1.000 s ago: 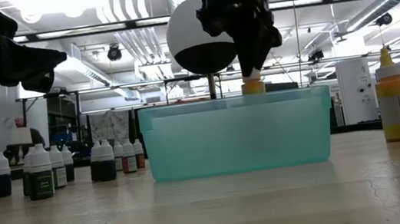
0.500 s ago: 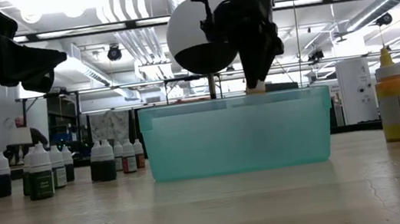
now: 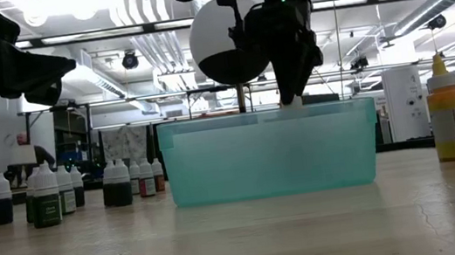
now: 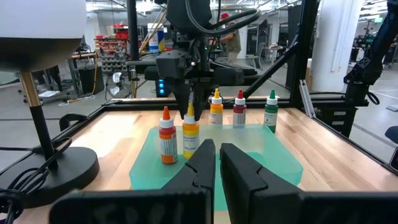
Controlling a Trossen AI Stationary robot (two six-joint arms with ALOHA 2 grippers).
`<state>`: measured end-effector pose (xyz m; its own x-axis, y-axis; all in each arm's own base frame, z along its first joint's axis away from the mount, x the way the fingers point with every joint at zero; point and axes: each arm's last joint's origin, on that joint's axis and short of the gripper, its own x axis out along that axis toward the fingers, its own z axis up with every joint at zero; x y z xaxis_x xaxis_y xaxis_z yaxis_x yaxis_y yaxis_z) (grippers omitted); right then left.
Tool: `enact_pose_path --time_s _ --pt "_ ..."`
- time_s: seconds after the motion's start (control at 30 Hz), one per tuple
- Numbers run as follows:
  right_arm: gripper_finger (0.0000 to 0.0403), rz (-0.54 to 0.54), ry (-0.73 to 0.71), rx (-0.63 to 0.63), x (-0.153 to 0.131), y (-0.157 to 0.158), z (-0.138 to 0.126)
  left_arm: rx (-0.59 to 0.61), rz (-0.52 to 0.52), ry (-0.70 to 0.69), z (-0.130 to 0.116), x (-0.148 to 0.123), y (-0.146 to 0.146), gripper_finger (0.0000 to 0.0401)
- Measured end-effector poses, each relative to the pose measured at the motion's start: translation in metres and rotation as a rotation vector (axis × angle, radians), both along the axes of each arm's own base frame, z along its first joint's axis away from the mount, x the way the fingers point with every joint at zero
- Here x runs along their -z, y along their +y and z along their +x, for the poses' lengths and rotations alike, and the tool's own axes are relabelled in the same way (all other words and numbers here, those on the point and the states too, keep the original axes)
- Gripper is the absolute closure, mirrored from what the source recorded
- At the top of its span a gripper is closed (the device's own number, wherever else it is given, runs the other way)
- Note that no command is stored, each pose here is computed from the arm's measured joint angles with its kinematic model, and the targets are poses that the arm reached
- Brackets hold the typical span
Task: Pick & Place food coloring
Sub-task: Put the top large yellow food coloring bottle into the green bin, then put the large yellow food coloring bottle into the green bin
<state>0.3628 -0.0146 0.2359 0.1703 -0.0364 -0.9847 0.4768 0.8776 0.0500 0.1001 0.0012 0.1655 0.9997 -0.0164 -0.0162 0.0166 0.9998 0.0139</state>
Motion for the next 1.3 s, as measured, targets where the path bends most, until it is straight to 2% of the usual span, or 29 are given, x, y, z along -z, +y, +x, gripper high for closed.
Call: enact_pose_path --time_s 0.63,1.07,1.3 --pt "0.0287 0.008 0.006 0.010 0.008 0.000 -0.002 0.000 0.000 0.000 0.000 0.000 0.000 0.0401" --pt "0.0242 0.012 0.005 0.002 0.008 0.000 -0.002 0.000 0.000 0.000 0.000 0.000 0.000 0.0401" --pt "0.0231 0.010 -0.021 -0.007 -0.003 0.000 -0.007 0.000 0.000 0.000 0.000 0.000 0.000 0.0401"
